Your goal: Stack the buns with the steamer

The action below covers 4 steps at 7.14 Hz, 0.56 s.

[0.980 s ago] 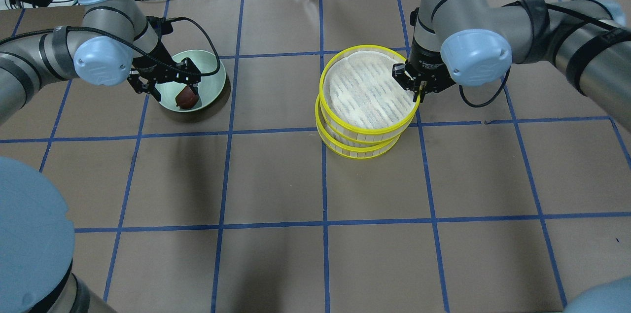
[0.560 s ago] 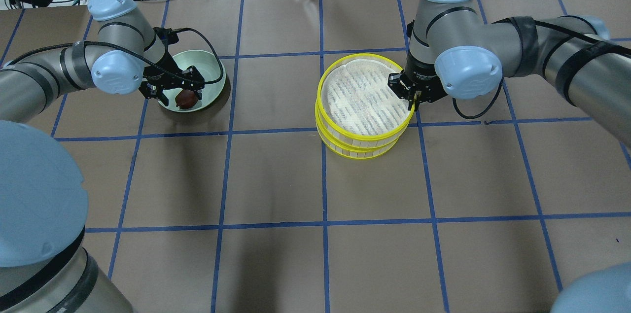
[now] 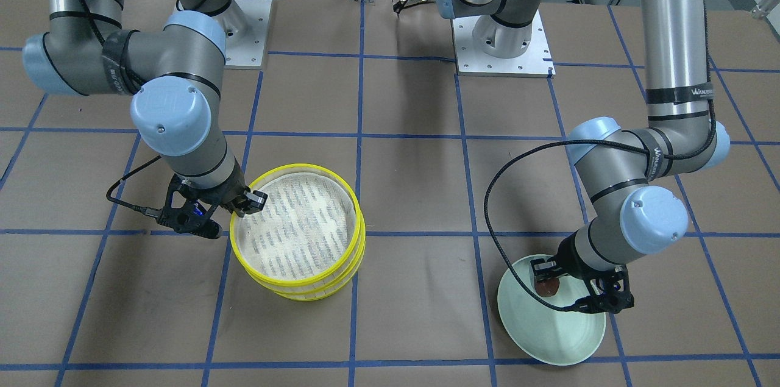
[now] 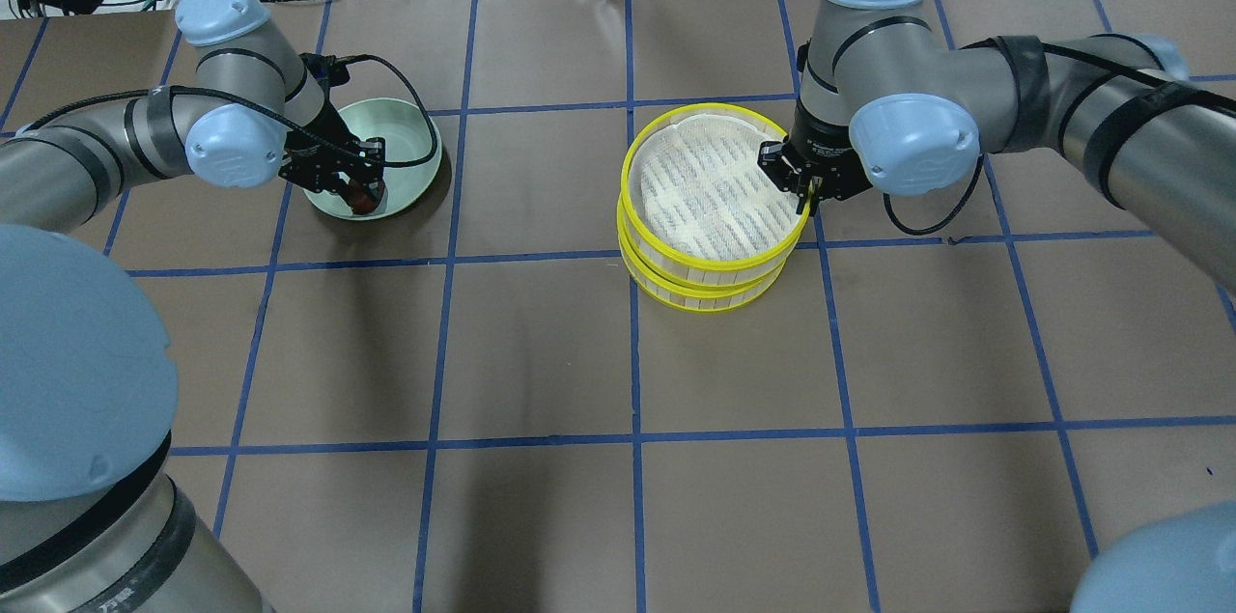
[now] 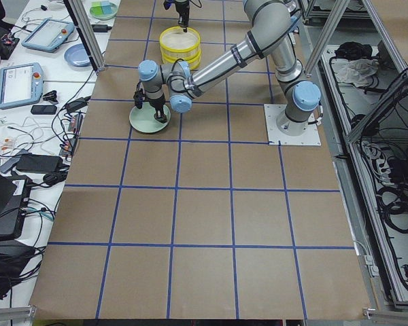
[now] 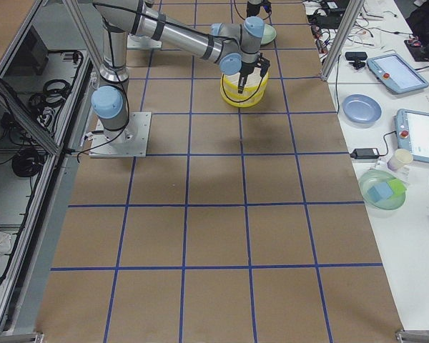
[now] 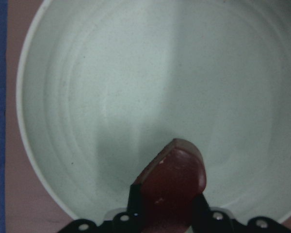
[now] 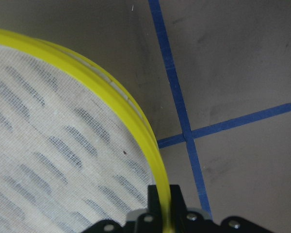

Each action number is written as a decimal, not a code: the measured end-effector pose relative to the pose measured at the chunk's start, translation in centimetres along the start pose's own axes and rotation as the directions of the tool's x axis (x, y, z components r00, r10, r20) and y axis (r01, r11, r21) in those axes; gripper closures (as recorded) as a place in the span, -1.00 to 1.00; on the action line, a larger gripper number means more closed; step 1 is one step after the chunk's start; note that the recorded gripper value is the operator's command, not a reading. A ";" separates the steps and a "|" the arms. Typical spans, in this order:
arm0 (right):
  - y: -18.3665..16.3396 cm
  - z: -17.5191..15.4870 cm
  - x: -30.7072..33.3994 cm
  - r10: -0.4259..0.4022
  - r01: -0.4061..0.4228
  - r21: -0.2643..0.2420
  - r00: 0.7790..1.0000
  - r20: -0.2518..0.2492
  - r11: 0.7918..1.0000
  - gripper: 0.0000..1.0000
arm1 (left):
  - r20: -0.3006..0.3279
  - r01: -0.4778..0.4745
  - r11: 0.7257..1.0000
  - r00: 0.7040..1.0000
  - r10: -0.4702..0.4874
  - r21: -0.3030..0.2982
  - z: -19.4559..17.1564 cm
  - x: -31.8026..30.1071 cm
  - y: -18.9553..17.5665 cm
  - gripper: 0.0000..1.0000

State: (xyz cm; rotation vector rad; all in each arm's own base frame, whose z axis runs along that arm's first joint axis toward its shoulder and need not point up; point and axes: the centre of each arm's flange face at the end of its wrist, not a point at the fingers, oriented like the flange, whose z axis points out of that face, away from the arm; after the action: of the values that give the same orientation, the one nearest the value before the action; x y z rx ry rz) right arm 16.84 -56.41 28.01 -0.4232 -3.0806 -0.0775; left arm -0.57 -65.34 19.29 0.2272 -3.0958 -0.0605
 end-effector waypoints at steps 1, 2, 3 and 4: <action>-0.1 -0.2 0.0 0.016 -0.016 0.005 1.000 0.001 1.000 1.00 | 0.001 0.000 1.000 1.000 0.000 0.018 -1.0 0.0 -0.4 1.00; -0.1 -0.5 0.0 0.032 -0.032 0.009 0.999 0.003 0.999 1.00 | -0.002 0.003 0.999 1.000 -0.002 0.051 -3.0 0.1 -0.9 1.00; 0.1 -0.7 -0.1 0.039 -0.039 0.010 0.999 0.004 0.999 1.00 | -0.017 0.007 0.997 1.000 -0.005 0.083 -5.2 0.3 -1.1 1.00; 0.5 -0.8 -0.5 0.035 -0.035 0.010 0.999 0.001 0.999 1.00 | -0.035 0.013 0.994 0.999 -0.009 0.110 -6.9 0.5 -1.1 1.00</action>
State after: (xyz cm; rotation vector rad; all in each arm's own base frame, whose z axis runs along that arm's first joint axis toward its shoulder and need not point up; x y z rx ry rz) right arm 17.50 -56.15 28.84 -0.4760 -3.0715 -0.0613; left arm -0.67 -66.79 26.18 0.2460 -3.0666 0.1131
